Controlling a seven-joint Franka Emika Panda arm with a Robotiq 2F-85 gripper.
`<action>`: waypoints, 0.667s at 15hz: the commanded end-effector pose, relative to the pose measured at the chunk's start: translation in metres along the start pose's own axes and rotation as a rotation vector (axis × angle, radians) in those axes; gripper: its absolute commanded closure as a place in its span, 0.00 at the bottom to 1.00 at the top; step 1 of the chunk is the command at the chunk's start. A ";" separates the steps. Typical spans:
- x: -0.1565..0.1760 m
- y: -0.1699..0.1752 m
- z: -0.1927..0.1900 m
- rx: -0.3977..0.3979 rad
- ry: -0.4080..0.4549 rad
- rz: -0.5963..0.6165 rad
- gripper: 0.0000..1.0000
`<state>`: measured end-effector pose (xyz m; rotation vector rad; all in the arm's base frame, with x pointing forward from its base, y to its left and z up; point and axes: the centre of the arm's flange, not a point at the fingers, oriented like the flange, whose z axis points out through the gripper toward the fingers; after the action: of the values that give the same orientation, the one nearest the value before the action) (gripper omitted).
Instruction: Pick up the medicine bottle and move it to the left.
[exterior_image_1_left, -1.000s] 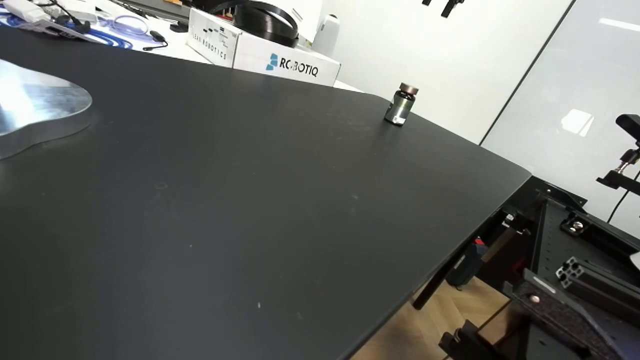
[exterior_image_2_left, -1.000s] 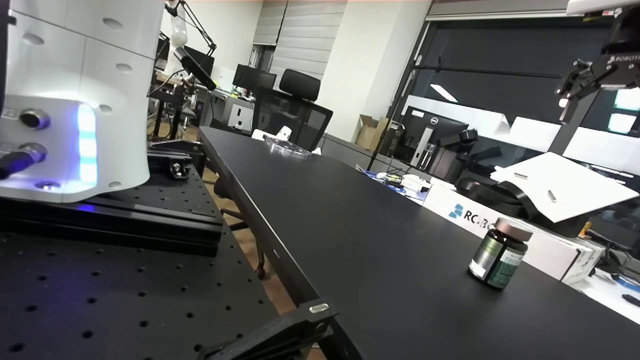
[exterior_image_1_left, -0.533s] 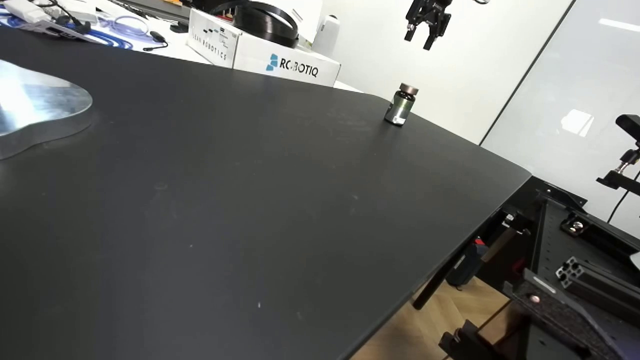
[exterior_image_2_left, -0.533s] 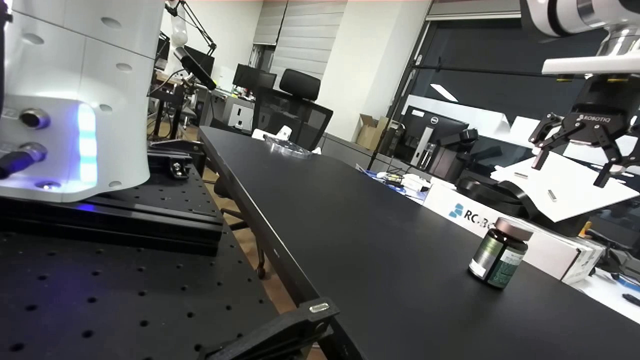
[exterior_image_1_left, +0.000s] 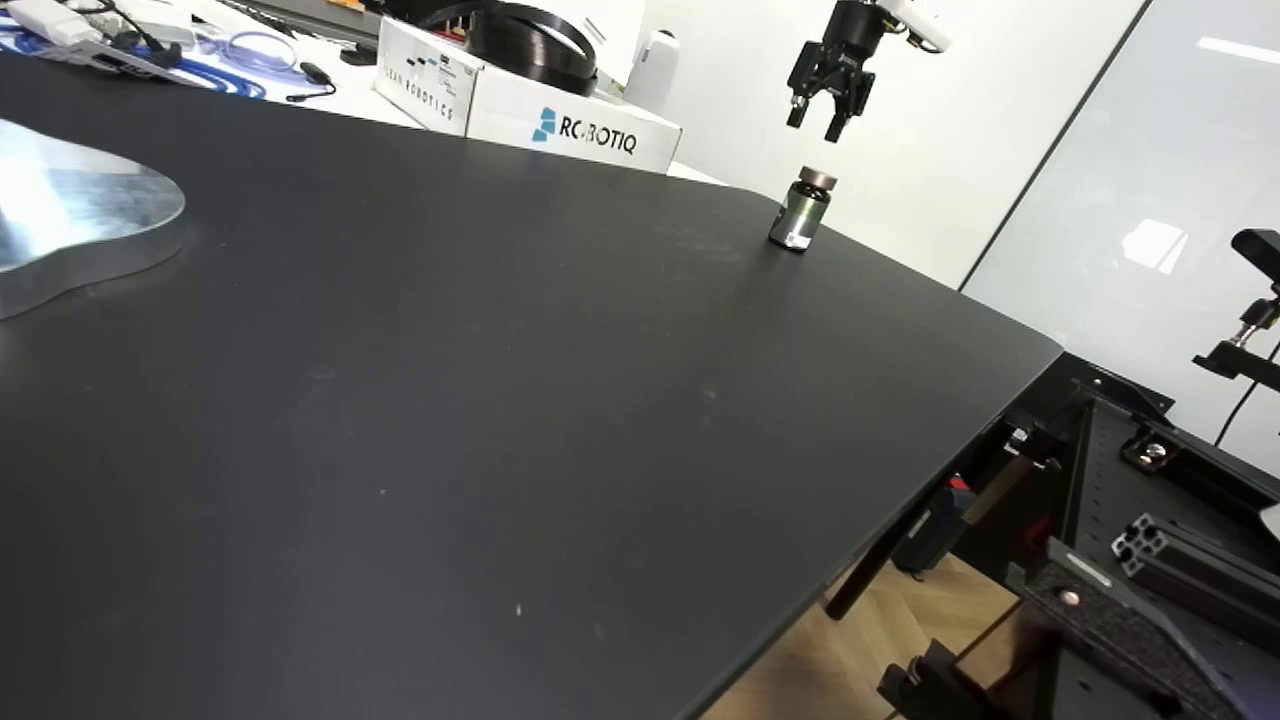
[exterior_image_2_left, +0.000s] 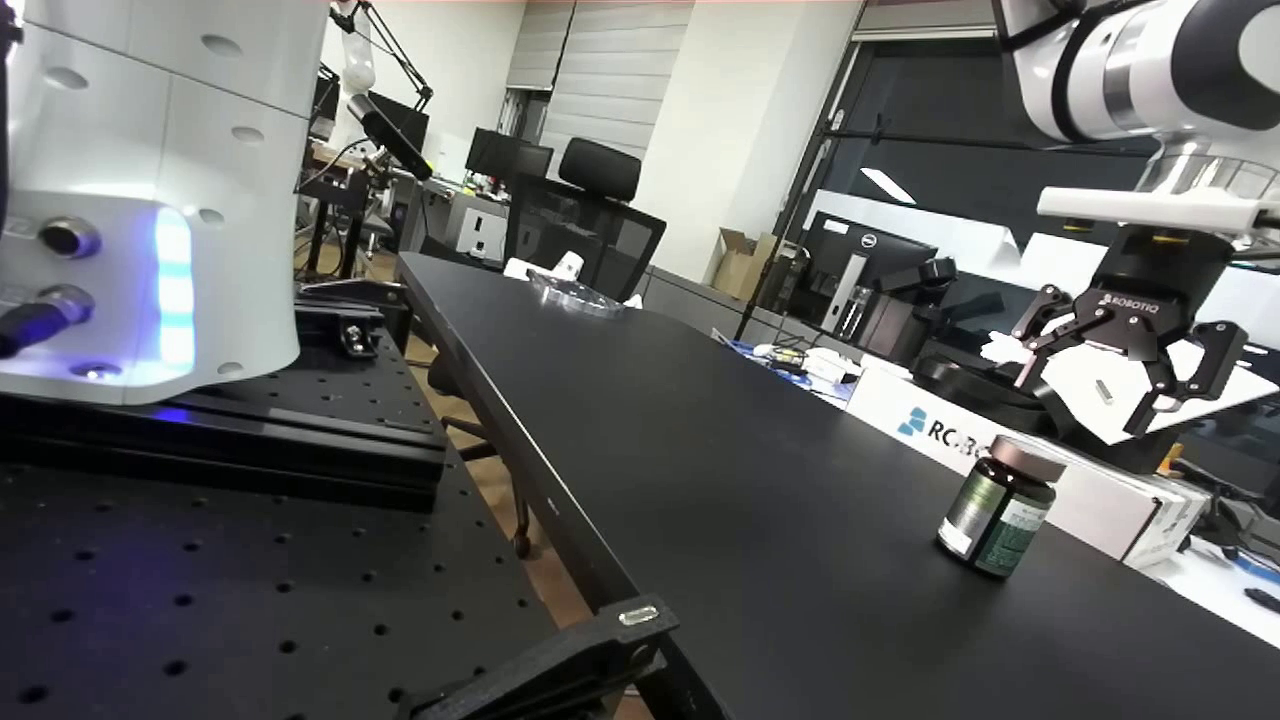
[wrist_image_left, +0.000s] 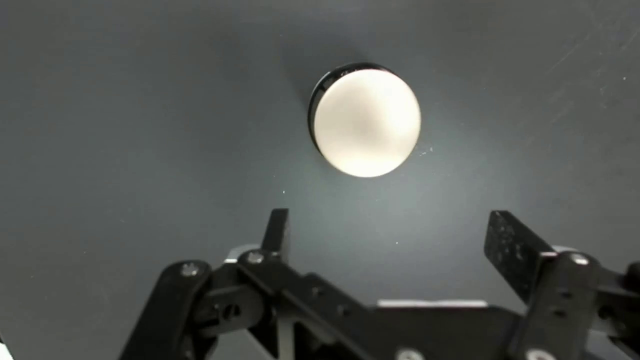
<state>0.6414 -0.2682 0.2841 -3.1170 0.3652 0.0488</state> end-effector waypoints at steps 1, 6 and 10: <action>-0.011 0.012 0.011 -0.006 -0.005 0.018 0.00; -0.022 0.029 0.023 -0.009 -0.014 0.035 0.00; -0.025 0.034 0.025 -0.010 -0.026 0.041 0.00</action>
<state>0.6157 -0.2934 0.2564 -3.1056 0.4323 0.0903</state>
